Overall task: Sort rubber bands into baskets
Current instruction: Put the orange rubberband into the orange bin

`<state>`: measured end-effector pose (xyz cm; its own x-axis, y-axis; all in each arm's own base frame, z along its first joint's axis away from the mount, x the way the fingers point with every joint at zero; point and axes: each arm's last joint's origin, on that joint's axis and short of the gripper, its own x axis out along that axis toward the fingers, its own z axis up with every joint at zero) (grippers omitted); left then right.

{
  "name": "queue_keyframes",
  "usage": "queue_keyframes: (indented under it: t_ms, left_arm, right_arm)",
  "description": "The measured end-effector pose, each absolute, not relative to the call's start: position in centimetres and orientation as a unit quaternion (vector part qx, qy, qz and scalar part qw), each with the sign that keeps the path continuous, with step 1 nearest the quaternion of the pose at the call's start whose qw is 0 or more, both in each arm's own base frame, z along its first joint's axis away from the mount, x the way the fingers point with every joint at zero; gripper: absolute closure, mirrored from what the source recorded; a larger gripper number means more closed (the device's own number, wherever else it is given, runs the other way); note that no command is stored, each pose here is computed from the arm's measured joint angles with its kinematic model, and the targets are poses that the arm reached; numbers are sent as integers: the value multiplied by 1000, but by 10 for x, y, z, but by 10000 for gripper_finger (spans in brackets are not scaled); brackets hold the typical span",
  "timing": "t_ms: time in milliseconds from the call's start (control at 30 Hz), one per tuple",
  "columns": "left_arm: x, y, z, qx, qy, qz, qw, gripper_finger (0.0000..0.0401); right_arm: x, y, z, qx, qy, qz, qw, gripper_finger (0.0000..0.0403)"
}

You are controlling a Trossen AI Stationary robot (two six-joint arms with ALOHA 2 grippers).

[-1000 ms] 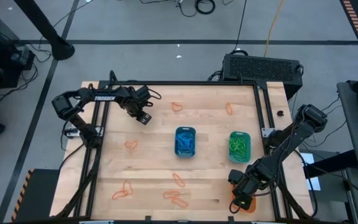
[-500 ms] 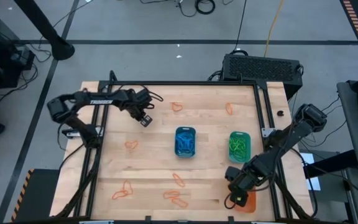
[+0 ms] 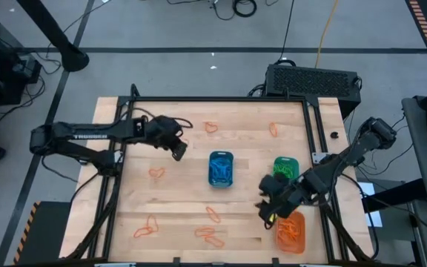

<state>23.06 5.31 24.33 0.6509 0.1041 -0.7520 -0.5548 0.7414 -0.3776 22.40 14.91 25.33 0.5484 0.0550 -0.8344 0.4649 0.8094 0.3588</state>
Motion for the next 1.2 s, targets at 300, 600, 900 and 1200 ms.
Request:
queue_keyframes:
  t_ms: [300, 600, 900, 1200]
  left_arm:
    - [264, -8, 274, -343, 204, 60, 915, 401]
    - [280, -57, 282, -353, 128, -37, 926, 401]
    - [300, -85, 269, -379, 85, -69, 919, 401]
    - [313, -96, 258, -401, 54, -101, 909, 401]
  right_arm:
    - [265, 120, 279, 180, 299, -71, 934, 181]
    - [286, 100, 296, 117, 208, -52, 970, 181]
    - [291, 94, 300, 83, 187, -50, 978, 181]
    - [292, 98, 297, 68, 207, 15, 976, 181]
